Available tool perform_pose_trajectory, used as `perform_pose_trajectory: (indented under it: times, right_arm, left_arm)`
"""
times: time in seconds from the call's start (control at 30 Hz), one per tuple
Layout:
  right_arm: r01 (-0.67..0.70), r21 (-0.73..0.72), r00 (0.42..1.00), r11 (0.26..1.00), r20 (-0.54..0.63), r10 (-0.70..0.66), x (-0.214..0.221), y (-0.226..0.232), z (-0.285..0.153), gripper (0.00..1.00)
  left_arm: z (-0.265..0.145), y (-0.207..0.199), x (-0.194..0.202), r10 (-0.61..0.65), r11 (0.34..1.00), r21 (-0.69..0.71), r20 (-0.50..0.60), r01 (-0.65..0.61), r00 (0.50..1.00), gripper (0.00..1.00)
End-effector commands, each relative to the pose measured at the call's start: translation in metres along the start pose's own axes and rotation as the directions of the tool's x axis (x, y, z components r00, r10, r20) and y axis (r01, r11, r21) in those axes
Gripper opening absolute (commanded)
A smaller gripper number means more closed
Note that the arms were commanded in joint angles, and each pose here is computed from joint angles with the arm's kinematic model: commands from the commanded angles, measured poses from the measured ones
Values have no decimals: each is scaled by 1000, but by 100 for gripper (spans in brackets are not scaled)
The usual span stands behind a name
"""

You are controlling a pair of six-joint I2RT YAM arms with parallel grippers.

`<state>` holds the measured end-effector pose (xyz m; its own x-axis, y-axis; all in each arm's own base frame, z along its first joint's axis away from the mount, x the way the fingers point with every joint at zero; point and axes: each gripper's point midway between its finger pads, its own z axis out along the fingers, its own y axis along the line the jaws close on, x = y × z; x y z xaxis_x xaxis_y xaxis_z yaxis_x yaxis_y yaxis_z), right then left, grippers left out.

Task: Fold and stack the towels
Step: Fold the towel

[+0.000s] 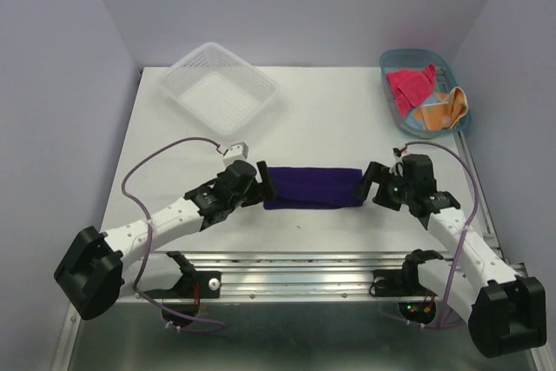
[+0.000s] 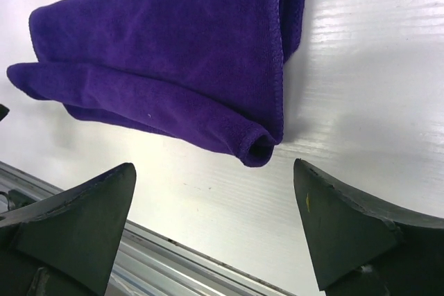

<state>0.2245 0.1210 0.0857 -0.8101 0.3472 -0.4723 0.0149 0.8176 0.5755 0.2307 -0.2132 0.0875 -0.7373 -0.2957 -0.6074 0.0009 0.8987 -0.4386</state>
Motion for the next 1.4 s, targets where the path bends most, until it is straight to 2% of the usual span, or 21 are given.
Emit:
perform_pose_trajectory:
  times: [0.0, 0.2, 0.33, 0.43, 0.53, 0.6, 0.73, 0.83, 0.87, 0.9, 1.07, 1.2, 1.37]
  right_arm:
    - [13, -12, 996, 1000, 90, -12, -35, 18, -7, 100]
    - [71, -188, 994, 980, 92, -55, -59, 58, 2, 100]
    - [96, -208, 993, 973, 86, -80, -67, 65, 14, 100]
    - [96, -226, 995, 969, 55, -86, -66, 69, 24, 100]
    - [106, -238, 994, 966, -4, -110, -46, 73, 33, 100]
    - [114, -230, 990, 966, -58, -131, -24, 71, 38, 100]
    - [80, -194, 986, 978, -131, -107, 5, 54, 36, 100]
    - [77, -187, 983, 979, -148, -106, 21, 47, 25, 100]
    - [72, -182, 982, 981, -157, -101, 26, 44, 22, 100]
    - [71, -168, 977, 983, -186, -103, 38, 36, 20, 100]
    - [51, -133, 972, 990, -220, -80, 56, 23, 13, 100]
    - [59, -168, 983, 984, -164, -87, 44, 36, 2, 100]
    - [98, -119, 993, 988, -54, -105, 16, 42, -10, 100]
  left_arm:
    - [-4, 2, -12, 11, 1000, -17, 48, -11, 999, 99]
    - [5, -32, -54, 23, 1000, 6, 134, -24, 991, 99]
    - [21, -60, -78, 62, 997, 25, 156, -67, 986, 99]
    - [34, -84, -84, 90, 993, 69, 131, -99, 987, 99]
    - [49, -87, -71, 110, 990, 76, 77, -116, 991, 99]
    - [57, -92, -54, 114, 985, 131, 21, -116, 993, 99]
    - [61, -76, -27, 101, 987, 127, -43, -95, 994, 99]
    - [48, -74, 9, 110, 976, 204, -136, -81, 984, 99]
    - [40, -75, 11, 108, 972, 222, -134, -77, 985, 99]
    - [36, -64, 28, 104, 976, 209, -166, -68, 981, 99]
    - [11, -37, 57, 72, 975, 219, -215, -24, 974, 99]
    - [-9, -26, 44, 21, 979, 202, -149, 10, 989, 99]
    - [-9, -16, 8, -6, 996, 91, -23, 8, 1000, 99]
